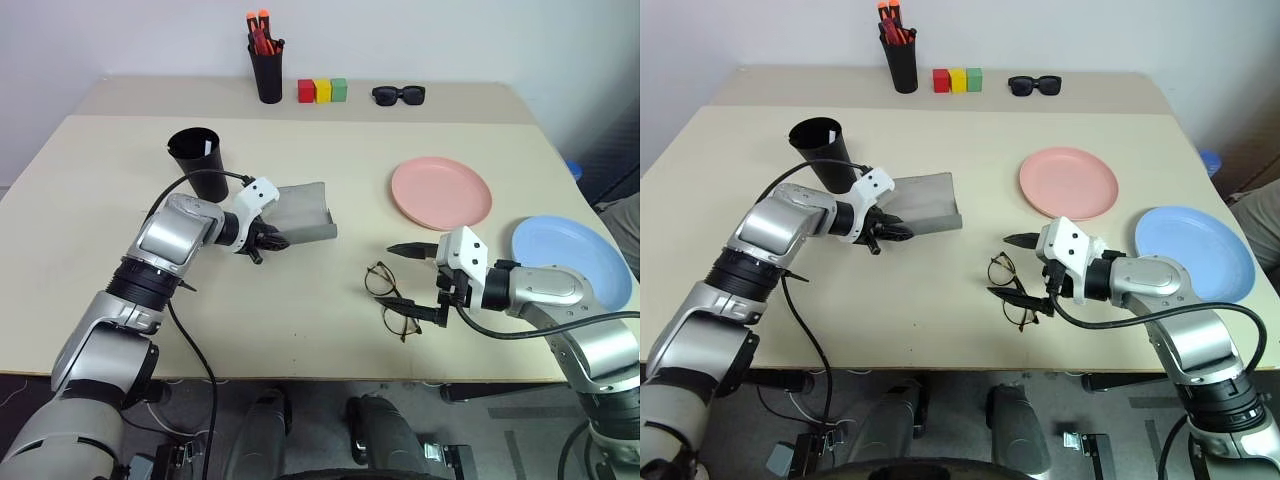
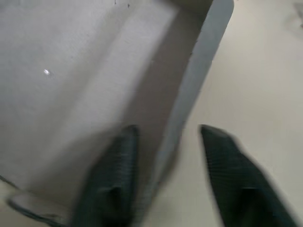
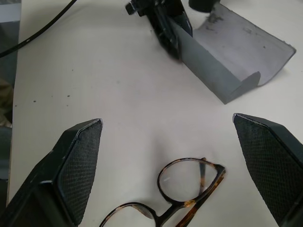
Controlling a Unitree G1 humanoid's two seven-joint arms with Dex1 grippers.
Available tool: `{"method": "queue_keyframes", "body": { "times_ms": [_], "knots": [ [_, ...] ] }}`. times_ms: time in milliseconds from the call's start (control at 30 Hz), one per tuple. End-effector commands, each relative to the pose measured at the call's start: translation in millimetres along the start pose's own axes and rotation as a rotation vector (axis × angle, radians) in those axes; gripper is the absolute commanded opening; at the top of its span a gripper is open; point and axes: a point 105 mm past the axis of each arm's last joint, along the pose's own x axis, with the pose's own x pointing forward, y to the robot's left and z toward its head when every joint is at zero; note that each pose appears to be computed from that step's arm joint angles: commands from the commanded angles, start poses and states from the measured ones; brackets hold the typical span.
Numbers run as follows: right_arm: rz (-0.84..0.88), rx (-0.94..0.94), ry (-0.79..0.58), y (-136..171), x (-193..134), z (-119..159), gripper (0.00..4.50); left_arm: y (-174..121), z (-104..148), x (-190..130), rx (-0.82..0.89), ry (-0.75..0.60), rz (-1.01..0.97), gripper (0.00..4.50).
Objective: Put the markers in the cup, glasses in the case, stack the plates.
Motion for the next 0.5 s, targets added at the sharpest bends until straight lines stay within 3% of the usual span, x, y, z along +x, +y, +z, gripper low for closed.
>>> {"method": "queue_keyframes", "body": {
  "times_ms": [33, 233, 500],
  "knots": [
    [-0.016, -0.048, -0.028, -2, -4, 11, 4.50, -6, 6, -6, 0.128, -0.036, -0.015, 0.05],
    [-0.005, 0.026, 0.036, -1, -3, 0, 4.50, -45, -2, -26, 0.346, -0.051, -0.195, 0.05],
    [-0.084, 0.184, 0.073, -12, -3, -8, 4.50, -61, -20, -34, 0.418, 0.041, -0.280, 0.05]
  ]
}}
